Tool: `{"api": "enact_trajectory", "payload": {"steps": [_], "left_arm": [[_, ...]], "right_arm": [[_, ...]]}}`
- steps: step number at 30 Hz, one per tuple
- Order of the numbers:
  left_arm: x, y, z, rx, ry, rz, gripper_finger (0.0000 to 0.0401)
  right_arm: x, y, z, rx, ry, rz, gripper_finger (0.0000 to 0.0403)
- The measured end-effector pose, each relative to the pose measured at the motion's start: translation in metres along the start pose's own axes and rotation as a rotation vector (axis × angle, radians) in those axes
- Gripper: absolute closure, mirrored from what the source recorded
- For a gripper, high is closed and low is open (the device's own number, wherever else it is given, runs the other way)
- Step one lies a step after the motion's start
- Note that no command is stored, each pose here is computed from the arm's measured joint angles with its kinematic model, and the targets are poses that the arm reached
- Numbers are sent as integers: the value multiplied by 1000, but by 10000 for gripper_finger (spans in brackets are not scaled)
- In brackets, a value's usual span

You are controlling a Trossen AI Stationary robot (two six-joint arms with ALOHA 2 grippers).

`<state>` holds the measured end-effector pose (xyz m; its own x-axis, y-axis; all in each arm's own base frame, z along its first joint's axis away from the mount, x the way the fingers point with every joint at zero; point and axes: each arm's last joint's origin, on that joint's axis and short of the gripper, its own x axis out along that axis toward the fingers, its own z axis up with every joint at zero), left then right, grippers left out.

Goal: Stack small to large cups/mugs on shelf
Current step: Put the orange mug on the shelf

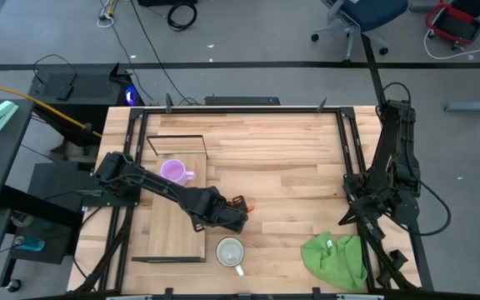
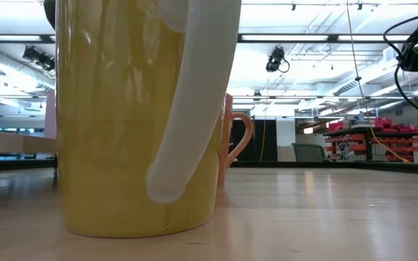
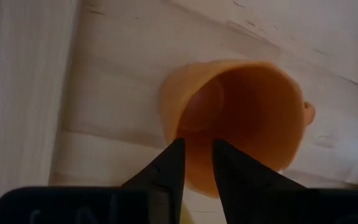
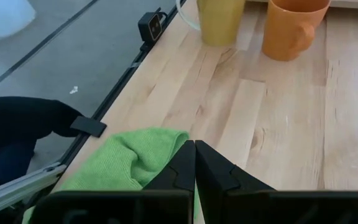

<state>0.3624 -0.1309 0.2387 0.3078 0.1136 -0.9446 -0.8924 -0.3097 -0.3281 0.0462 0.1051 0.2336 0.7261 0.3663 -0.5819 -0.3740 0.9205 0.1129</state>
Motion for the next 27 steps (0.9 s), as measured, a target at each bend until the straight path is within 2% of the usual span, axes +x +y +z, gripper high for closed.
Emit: {"api": "enact_trajectory", "payload": {"steps": [13,27], "left_arm": [[-7,8,-9,39,-5,19,328],[0,6,-3,9,-17,28,331]], "right_arm": [[0,0,0,-4,0,0,387],[0,0,0,-4,0,0,387]]}}
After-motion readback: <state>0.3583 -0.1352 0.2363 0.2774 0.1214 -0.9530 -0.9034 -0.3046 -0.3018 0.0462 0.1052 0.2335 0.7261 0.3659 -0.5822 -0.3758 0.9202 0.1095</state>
